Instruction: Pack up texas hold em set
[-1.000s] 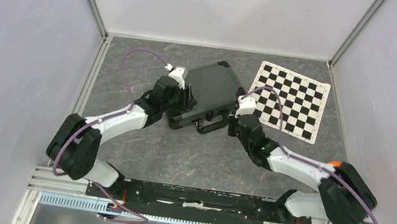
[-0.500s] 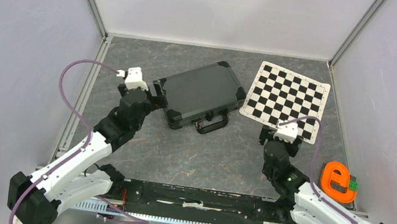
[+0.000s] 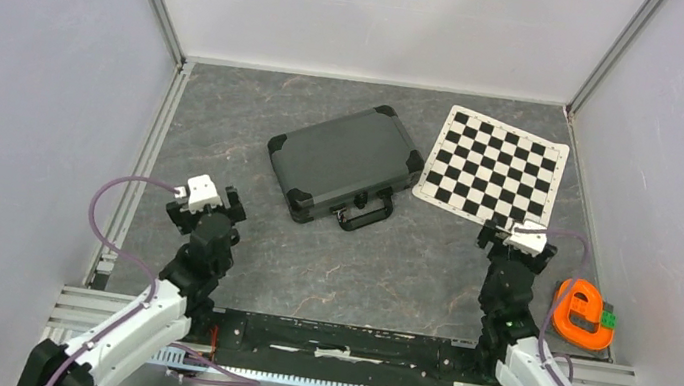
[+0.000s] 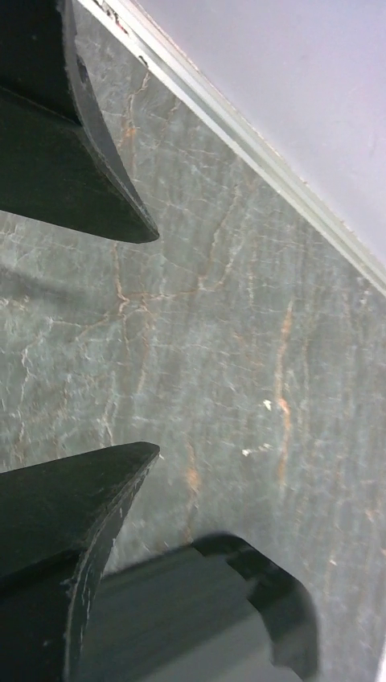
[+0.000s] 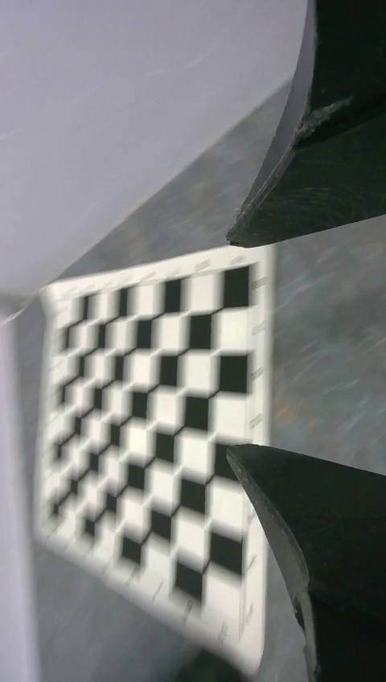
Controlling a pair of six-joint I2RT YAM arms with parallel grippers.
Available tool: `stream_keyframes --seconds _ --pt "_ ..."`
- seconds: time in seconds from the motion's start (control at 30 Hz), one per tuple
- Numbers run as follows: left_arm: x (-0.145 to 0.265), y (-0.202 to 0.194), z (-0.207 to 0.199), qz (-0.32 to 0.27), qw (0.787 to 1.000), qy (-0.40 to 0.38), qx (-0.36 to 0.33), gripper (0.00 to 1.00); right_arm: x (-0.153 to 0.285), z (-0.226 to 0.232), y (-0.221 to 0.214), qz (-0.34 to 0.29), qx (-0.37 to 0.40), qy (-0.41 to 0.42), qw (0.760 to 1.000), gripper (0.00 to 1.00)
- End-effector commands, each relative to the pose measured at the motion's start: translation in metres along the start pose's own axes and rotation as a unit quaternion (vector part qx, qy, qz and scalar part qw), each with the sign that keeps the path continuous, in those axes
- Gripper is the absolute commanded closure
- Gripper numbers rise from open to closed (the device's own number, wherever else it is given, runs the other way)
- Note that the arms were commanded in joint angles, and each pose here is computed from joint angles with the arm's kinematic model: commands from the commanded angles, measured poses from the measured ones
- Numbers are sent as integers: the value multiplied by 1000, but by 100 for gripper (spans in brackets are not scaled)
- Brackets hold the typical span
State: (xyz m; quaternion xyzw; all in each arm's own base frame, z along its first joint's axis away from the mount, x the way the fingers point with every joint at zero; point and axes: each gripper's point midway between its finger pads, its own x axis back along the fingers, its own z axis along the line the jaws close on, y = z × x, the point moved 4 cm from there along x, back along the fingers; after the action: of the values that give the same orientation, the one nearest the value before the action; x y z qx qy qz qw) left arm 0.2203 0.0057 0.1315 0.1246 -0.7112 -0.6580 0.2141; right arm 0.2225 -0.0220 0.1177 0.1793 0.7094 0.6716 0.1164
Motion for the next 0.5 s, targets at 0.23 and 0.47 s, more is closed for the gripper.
stream_keyframes --seconds 0.23,0.47 --pt "-35 1 -14 -53 998 -45 -6 0 16 -14 -13 -114 90 43 989 2" --pt "-73 1 -51 -26 988 -149 -27 2 6 -12 -3 -115 81 36 989 1"
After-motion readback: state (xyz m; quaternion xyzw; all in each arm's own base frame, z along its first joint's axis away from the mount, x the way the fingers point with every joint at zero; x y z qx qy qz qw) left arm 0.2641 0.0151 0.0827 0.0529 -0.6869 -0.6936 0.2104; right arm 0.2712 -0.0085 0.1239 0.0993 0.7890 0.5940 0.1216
